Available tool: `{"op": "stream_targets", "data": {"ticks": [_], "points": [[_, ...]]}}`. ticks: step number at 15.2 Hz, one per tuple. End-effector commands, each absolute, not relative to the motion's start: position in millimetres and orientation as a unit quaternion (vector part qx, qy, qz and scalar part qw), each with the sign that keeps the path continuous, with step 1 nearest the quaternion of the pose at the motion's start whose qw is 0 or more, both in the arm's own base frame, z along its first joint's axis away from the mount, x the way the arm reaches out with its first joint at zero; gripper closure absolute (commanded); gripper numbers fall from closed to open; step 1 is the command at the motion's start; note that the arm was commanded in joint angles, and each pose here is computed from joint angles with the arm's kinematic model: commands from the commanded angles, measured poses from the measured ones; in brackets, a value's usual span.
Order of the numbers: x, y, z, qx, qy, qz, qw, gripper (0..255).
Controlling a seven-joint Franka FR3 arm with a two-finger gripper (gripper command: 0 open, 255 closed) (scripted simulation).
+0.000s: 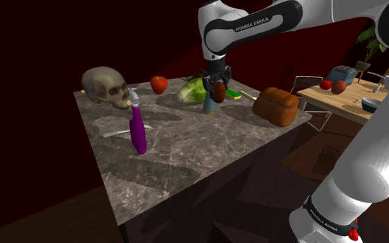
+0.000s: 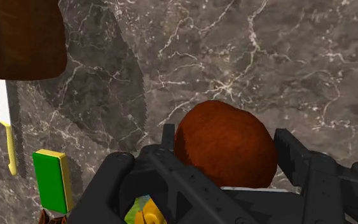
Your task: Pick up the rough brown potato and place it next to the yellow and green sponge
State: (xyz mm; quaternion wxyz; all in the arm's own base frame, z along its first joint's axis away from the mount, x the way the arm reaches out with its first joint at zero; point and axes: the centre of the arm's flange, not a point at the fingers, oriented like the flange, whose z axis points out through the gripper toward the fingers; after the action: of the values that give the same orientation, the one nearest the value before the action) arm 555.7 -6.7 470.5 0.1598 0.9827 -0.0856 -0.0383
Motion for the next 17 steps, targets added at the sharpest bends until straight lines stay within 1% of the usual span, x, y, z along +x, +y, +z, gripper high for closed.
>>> {"op": "stream_targets", "data": {"ticks": [1, 17], "points": [[553, -34, 472, 0.983, -0.085, -0.038, 0.160, 255], [558, -245, 473, 0.983, -0.085, -0.038, 0.160, 255]]}}
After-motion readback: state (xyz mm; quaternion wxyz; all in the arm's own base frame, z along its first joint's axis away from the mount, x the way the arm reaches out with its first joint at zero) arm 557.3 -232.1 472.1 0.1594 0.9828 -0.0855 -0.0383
